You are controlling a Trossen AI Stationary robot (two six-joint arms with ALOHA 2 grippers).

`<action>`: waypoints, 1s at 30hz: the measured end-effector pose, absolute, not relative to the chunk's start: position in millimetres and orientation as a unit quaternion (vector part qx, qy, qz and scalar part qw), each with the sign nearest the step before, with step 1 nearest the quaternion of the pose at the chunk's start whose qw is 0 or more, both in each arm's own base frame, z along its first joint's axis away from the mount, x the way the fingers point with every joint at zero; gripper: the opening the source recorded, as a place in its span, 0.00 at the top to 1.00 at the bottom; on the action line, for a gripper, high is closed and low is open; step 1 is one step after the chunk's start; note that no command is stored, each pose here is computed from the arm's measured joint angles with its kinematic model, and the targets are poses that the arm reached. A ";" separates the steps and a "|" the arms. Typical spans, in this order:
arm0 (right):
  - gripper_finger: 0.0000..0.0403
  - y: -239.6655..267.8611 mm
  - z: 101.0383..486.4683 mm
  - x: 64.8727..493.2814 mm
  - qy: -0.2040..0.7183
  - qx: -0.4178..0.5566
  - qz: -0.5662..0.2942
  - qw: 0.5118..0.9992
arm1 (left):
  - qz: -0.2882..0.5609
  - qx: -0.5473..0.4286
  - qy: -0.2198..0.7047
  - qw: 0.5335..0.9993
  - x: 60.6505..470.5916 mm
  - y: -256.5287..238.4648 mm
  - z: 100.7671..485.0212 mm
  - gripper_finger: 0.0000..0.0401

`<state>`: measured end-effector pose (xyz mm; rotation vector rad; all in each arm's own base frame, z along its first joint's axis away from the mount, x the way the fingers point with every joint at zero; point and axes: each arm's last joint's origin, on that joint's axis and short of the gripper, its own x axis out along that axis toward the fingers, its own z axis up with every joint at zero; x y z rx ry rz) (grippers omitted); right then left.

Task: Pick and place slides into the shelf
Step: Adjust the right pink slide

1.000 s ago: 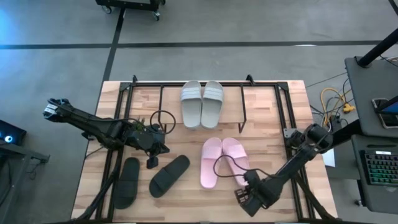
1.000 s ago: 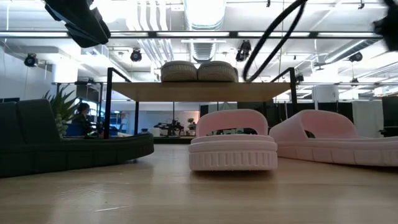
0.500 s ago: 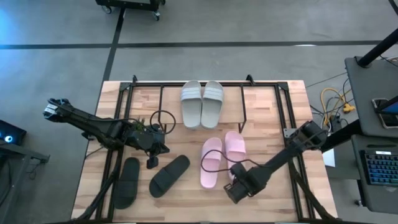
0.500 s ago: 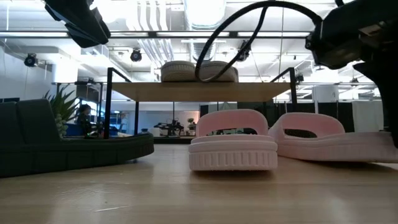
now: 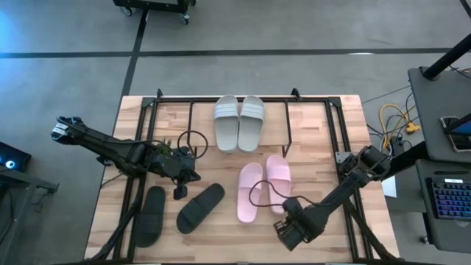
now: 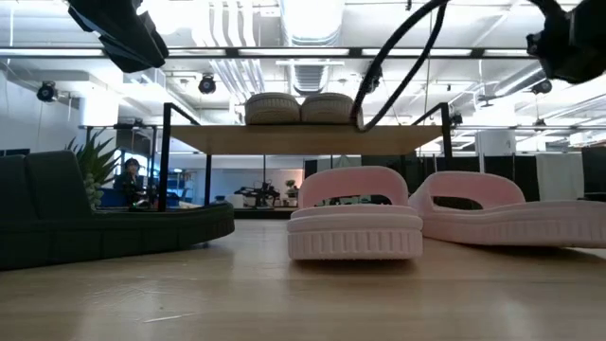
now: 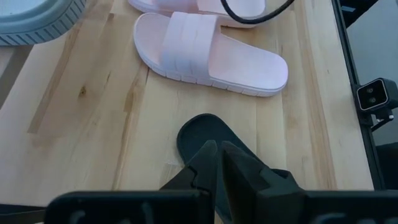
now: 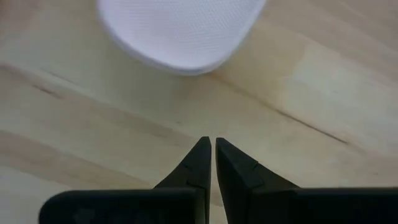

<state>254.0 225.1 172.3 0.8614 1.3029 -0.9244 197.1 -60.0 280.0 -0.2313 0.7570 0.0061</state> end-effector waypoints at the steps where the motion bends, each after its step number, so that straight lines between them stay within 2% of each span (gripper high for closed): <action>1: 0.96 224.8 171.6 253.8 0.566 0.373 -0.401 0.616 | 0.002 -0.110 0.369 0.923 197.2 -59.8 280.1 0.98; 10: 0.96 232.5 171.7 268.3 0.549 0.418 -0.340 0.639 | 0.000 -0.105 0.368 0.924 197.2 -59.8 280.1 0.98; 13: 0.96 229.9 168.0 267.7 0.546 0.405 -0.354 0.642 | 0.000 -0.105 0.368 0.924 197.2 -59.8 280.1 0.98; 20: 0.96 214.9 156.4 262.1 0.557 0.355 -0.431 0.615 | 0.004 -0.103 0.367 0.924 197.3 -59.5 280.1 0.98; 30: 0.96 202.0 155.4 263.6 0.556 0.339 -0.468 0.597 | 0.004 -0.104 0.367 0.924 197.3 -59.5 280.2 0.98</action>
